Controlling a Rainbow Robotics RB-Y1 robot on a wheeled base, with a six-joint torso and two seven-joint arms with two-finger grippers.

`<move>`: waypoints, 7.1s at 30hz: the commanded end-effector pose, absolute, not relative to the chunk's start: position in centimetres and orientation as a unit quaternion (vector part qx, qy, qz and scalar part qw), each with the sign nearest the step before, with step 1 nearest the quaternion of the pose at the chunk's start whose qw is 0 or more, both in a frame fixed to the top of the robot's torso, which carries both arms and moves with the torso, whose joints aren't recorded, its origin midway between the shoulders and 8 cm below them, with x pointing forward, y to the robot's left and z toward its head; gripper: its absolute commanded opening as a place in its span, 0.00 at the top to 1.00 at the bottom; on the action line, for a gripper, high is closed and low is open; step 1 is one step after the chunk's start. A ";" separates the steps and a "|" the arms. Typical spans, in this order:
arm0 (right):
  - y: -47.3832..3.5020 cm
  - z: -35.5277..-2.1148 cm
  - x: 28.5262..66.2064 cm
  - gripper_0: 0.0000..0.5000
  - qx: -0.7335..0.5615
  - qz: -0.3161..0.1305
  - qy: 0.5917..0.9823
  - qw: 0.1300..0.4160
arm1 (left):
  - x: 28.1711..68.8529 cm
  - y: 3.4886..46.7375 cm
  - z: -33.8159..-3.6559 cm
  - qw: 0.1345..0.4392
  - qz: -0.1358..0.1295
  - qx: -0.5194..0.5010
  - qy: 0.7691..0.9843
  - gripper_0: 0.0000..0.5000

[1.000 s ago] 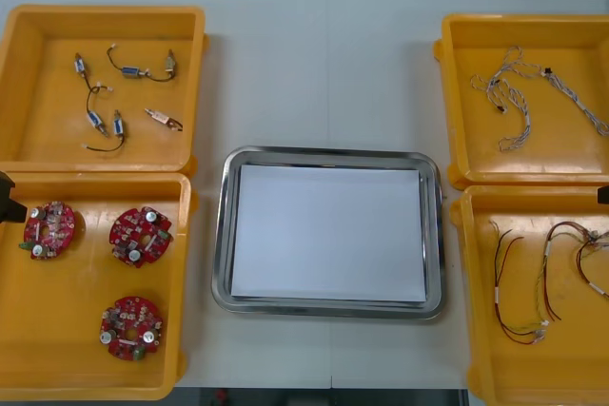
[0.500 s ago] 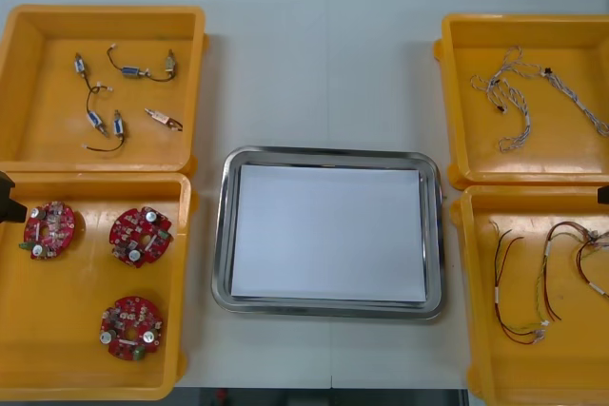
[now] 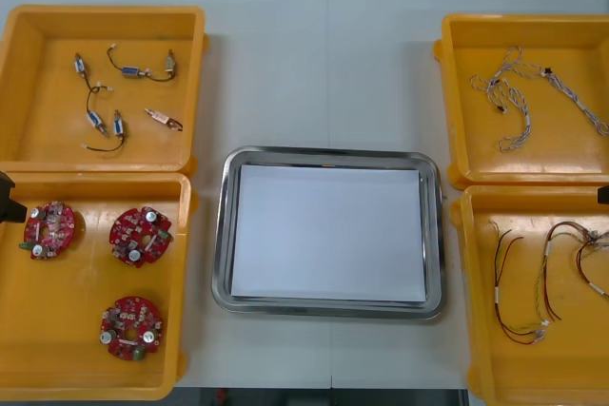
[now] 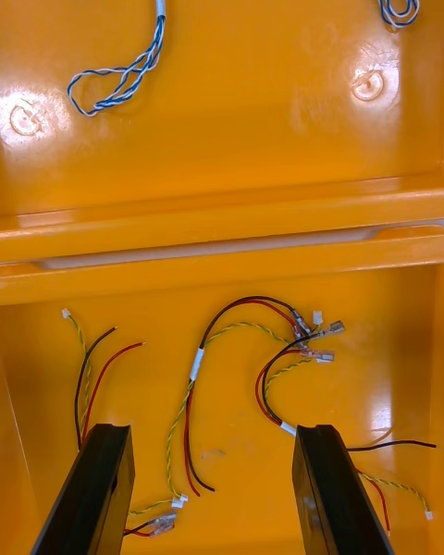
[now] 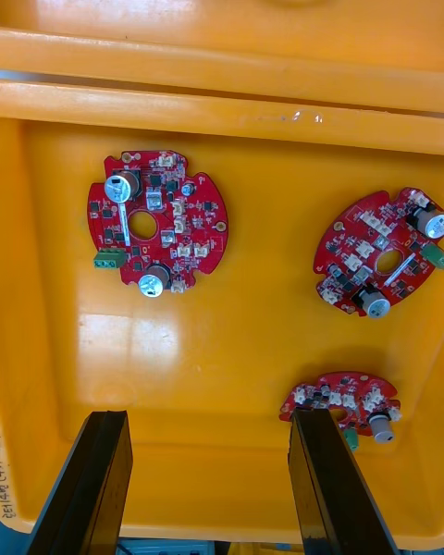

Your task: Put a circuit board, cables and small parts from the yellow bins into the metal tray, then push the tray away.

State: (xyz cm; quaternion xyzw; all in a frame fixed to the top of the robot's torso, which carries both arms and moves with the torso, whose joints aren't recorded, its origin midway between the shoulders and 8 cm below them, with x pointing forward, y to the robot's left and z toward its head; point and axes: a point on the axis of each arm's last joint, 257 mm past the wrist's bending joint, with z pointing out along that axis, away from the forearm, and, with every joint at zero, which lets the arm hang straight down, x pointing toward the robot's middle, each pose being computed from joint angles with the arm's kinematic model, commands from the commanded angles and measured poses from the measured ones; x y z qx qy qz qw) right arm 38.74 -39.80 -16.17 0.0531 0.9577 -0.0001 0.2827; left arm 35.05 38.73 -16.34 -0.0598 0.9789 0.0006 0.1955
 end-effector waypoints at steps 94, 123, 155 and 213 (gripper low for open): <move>-41.3 -17.0 35.2 0.00 -0.014 -0.017 0.958 0.285 | 28.4 34.1 -21.9 0.137 -0.035 0.012 0.990 0.00; -43.2 -22.2 31.6 0.00 -0.170 -0.066 0.946 0.270 | 26.7 32.2 -26.9 0.124 -0.042 0.035 0.991 0.00; -45.1 -28.8 32.7 0.00 -0.255 -0.070 0.929 0.259 | 26.7 32.7 -32.4 0.162 -0.033 0.050 0.985 0.00; -45.3 -33.7 35.1 0.00 -0.279 -0.065 0.925 0.249 | 27.8 32.0 -34.4 0.182 -0.032 0.046 0.982 0.00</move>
